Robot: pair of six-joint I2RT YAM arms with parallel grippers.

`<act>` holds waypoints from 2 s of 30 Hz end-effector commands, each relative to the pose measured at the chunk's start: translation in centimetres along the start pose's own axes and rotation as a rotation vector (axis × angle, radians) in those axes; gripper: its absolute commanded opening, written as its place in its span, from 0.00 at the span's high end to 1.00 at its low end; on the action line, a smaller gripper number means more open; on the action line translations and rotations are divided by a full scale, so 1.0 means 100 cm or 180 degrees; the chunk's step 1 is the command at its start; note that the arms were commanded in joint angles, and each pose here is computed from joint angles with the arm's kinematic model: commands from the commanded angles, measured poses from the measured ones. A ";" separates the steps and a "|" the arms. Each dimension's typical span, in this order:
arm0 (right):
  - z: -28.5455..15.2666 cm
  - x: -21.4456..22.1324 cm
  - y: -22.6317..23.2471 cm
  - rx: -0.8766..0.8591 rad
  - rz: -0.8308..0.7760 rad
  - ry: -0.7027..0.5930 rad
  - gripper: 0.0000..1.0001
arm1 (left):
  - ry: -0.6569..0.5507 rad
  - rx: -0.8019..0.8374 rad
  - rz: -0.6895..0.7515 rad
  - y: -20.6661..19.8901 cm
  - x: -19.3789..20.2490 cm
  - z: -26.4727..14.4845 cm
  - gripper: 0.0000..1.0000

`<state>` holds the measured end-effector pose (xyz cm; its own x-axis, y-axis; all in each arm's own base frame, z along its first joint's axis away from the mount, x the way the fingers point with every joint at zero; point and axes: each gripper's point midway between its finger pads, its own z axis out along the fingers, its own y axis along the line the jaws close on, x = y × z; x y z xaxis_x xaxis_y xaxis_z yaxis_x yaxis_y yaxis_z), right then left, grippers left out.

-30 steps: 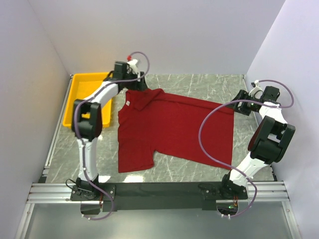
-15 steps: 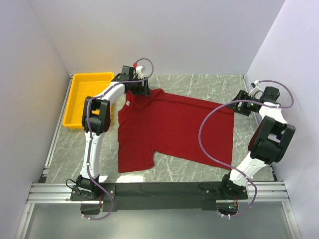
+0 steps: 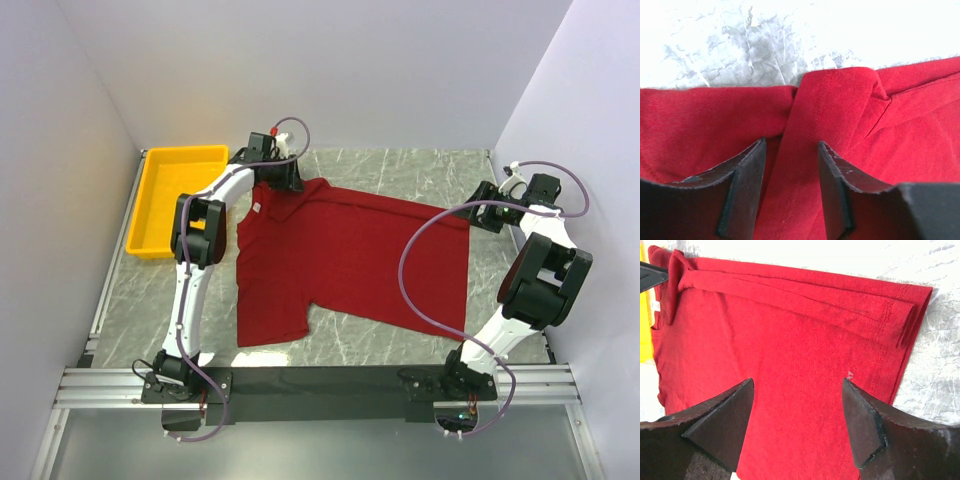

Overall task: Fold and stack the t-shirts
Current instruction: Fold the tshirt

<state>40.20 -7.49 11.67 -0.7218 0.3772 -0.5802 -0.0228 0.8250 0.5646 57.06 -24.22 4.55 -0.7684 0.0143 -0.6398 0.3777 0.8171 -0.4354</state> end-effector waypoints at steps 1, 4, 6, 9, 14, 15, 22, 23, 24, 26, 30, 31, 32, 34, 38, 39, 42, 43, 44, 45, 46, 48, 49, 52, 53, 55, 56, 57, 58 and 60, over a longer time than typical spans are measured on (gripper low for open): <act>-0.011 -0.011 0.009 -0.0023 -0.0100 -0.0120 0.23 | -0.0056 0.0124 0.0015 -0.014 -0.010 0.003 0.50; -0.011 -0.011 0.009 -0.0028 -0.0104 -0.0124 0.23 | -0.0062 0.0149 0.0020 -0.016 -0.010 0.002 0.57; -0.011 -0.011 0.009 -0.0028 -0.0100 -0.0120 0.23 | -0.0071 0.0166 0.0036 -0.018 -0.011 0.000 0.65; -0.011 -0.010 0.009 -0.0028 -0.0098 -0.0114 0.23 | -0.0094 0.0186 0.0073 -0.021 -0.014 -0.004 0.76; -0.011 -0.010 0.009 -0.0028 -0.0105 -0.0110 0.23 | -0.0163 0.0209 0.0180 -0.026 -0.019 -0.013 0.98; -0.011 -0.010 0.009 -0.0028 -0.0105 -0.0110 0.23 | -0.0203 0.0218 0.0211 -0.028 -0.024 -0.017 0.99; -0.014 -0.010 0.010 -0.0022 -0.0121 -0.0122 0.23 | -0.0349 0.0521 0.0540 -0.055 -0.033 -0.045 1.00; -0.015 -0.011 0.011 -0.0031 -0.0129 -0.0126 0.23 | -0.0369 0.0570 0.0616 -0.059 -0.032 -0.050 1.00; -0.015 -0.010 0.010 -0.0028 -0.0123 -0.0125 0.23 | -0.0446 0.0623 0.0697 -0.069 -0.039 -0.063 1.00; -0.016 -0.010 0.010 -0.0027 -0.0121 -0.0134 0.23 | -0.0389 0.0750 0.0786 -0.074 -0.025 -0.068 0.99; -0.017 -0.010 0.010 -0.0036 -0.0117 -0.0136 0.23 | -0.0268 0.0921 0.0910 -0.084 -0.006 -0.083 1.00; -0.018 -0.010 0.010 -0.0033 -0.0114 -0.0139 0.23 | -0.0194 0.0946 0.0894 -0.083 0.004 -0.082 0.99; -0.018 -0.010 0.010 -0.0033 -0.0118 -0.0142 0.23 | -0.0102 0.1018 0.0875 -0.085 0.013 -0.084 0.99; -0.018 -0.011 0.011 -0.0043 -0.0118 -0.0142 0.23 | 0.0007 0.1048 0.0957 -0.083 0.027 -0.084 0.99; -0.020 -0.011 0.013 -0.0047 -0.0131 -0.0146 0.23 | 0.0254 0.1046 0.1092 -0.081 0.053 -0.080 0.99; -0.020 -0.011 0.012 -0.0042 -0.0132 -0.0142 0.23 | 0.0345 0.1028 0.1091 -0.081 0.062 -0.080 0.99; -0.021 -0.011 0.013 -0.0042 -0.0137 -0.0142 0.23 | 0.0421 0.1009 0.1177 -0.081 0.071 -0.080 0.99; -0.021 -0.011 0.013 -0.0047 -0.0137 -0.0143 0.23 | 0.0434 0.0959 0.1187 -0.078 0.075 -0.079 0.99; -0.021 -0.011 0.013 -0.0042 -0.0142 -0.0143 0.23 | 0.0404 0.0936 0.1234 -0.079 0.073 -0.082 0.99; -0.021 -0.010 0.013 -0.0042 -0.0139 -0.0139 0.23 | 0.0419 0.0922 0.1240 -0.078 0.077 -0.083 0.99; -0.021 -0.010 0.014 -0.0047 -0.0142 -0.0143 0.23 | 0.0385 0.0851 0.1276 -0.074 0.075 -0.083 0.99; -0.022 -0.009 0.014 -0.0042 -0.0140 -0.0136 0.23 | 0.0333 0.0820 0.1349 -0.075 0.074 -0.088 0.99; -0.021 -0.008 0.014 -0.0037 -0.0137 -0.0132 0.23 | 0.0310 0.0797 0.1378 -0.074 0.072 -0.090 0.99; -0.022 -0.008 0.014 -0.0037 -0.0143 -0.0129 0.23 | 0.0235 0.0789 0.1440 -0.078 0.066 -0.097 0.99; -0.021 -0.007 0.013 -0.0033 -0.0144 -0.0125 0.23 | 0.0148 0.0809 0.1470 -0.083 0.059 -0.102 0.99; -0.022 -0.006 0.013 -0.0028 -0.0147 -0.0118 0.23 | 0.0106 0.0799 0.1481 -0.084 0.059 -0.105 0.99; -0.021 -0.005 0.012 -0.0018 -0.0150 -0.0111 0.23 | 0.0082 0.0809 0.1485 -0.087 0.057 -0.107 0.99; -0.021 -0.004 0.012 -0.0013 -0.0151 -0.0108 0.23 | 0.0095 0.0809 0.1473 -0.087 0.058 -0.108 0.99; -0.021 -0.005 0.012 -0.0013 -0.0159 -0.0111 0.23 | 0.0102 0.0804 0.1478 -0.086 0.058 -0.108 0.99; -0.021 -0.004 0.011 0.0007 -0.0170 -0.0107 0.23 | 0.0165 0.0818 0.1455 -0.086 0.063 -0.107 0.99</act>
<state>39.46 -7.51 12.36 -0.7188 0.3692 -0.5891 -0.0336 0.8279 0.5598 43.33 -24.78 9.07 -0.5717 0.3675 -0.7335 0.7601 0.5739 -0.3049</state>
